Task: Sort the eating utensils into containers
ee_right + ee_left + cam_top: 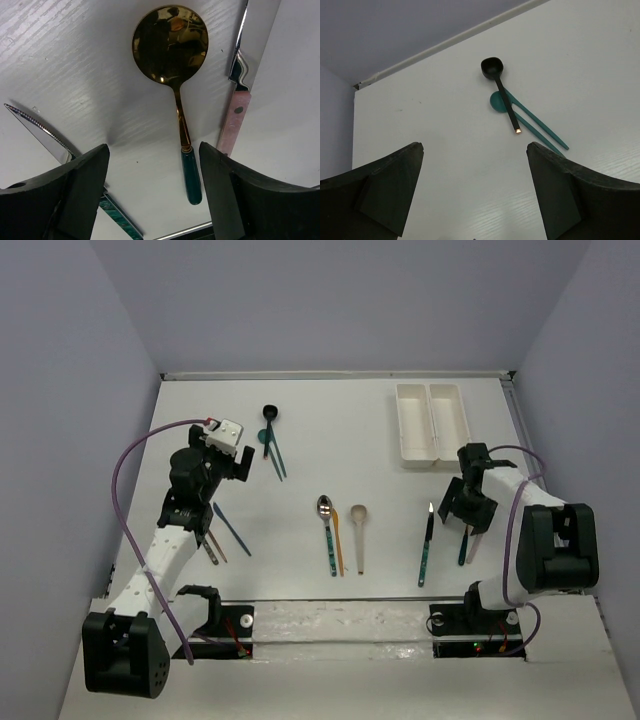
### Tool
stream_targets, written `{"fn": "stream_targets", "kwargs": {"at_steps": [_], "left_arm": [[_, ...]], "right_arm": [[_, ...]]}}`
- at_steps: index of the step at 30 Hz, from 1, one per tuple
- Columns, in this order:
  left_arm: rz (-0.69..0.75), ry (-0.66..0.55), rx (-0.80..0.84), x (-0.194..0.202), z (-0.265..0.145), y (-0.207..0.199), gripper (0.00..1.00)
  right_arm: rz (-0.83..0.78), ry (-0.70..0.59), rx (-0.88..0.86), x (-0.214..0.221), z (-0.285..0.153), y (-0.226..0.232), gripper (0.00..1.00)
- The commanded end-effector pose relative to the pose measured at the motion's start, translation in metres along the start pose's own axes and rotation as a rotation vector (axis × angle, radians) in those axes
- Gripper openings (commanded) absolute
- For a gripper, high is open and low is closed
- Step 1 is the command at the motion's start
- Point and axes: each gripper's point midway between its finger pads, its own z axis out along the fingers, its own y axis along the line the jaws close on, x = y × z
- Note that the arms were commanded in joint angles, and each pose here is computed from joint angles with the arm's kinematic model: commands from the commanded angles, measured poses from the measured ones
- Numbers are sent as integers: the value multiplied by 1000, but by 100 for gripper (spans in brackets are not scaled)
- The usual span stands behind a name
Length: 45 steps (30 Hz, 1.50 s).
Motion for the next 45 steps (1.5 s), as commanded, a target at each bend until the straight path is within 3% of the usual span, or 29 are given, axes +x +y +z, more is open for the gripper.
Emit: {"fn": "stream_targets", "kwargs": {"at_steps": [1,5,9,13,17,21,27,45], "left_arm": [[16,-25,3,-6,-2,0,98],[17,-29,0,-8,-1,1,99],[19,-25,-7,-7,-1,2,99],[23,-27,-22,-7,-2,5,99],[25,-30,-36,-9,-3,8,99],[27,-30,-42,-9,-3,9,99],[31,-26,-49,-7,-3,10,99],[39,-16,-79,-5,-4,16,99]], "right_arm": [[44,-1,-6,-1,-4,-1,77],[34,41,-7,5,6,2,72],[29,52,-49,9,7,8,51],[20,55,-83,10,5,13,49],[1,75,-110,13,8,18,38],[-6,65,-122,11,6,19,20],[-11,40,-134,7,2,20,0],[14,-224,-224,-30,-86,13,0]]}}
